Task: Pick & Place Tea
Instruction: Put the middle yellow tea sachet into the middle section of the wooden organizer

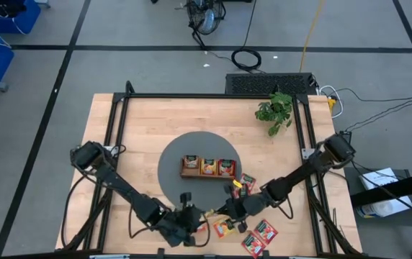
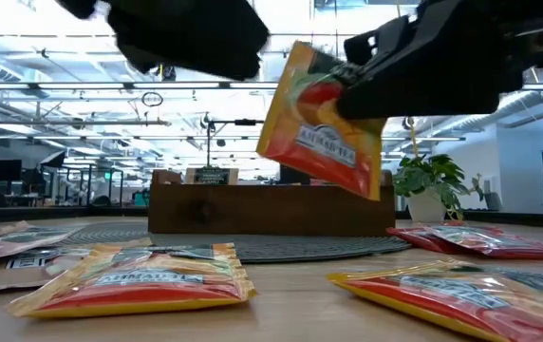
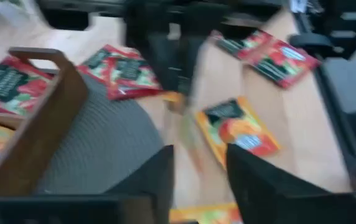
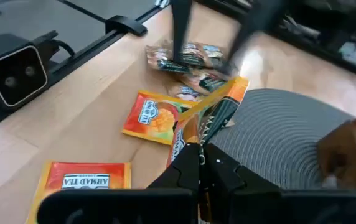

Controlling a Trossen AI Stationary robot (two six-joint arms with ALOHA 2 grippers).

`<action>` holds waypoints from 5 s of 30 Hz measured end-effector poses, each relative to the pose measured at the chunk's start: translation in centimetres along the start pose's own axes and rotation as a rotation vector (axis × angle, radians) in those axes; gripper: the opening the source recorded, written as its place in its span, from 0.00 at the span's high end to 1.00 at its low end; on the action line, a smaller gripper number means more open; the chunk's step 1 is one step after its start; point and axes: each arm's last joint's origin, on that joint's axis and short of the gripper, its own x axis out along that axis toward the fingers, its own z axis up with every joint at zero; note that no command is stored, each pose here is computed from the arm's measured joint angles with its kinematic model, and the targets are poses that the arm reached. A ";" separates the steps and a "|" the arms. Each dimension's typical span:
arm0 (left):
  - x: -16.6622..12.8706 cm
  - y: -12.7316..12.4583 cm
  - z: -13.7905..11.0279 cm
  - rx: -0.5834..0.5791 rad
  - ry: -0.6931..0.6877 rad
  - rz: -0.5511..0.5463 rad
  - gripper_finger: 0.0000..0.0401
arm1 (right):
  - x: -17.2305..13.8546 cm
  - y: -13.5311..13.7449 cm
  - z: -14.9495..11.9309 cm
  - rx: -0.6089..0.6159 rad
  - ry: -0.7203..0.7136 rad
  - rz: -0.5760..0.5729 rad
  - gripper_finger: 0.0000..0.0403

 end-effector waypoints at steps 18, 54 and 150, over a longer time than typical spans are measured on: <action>2.1 2.6 1.3 -0.085 0.057 -0.055 0.56 | 0.0 0.0 0.3 -0.001 -0.018 -0.020 1.00; 0.5 0.9 0.0 0.072 0.032 0.033 0.99 | -2.0 -1.9 0.5 0.351 -0.075 0.051 0.48; -6.8 -4.9 -5.4 0.320 0.077 0.003 0.78 | -0.5 -19.0 3.7 0.404 0.598 -0.139 1.00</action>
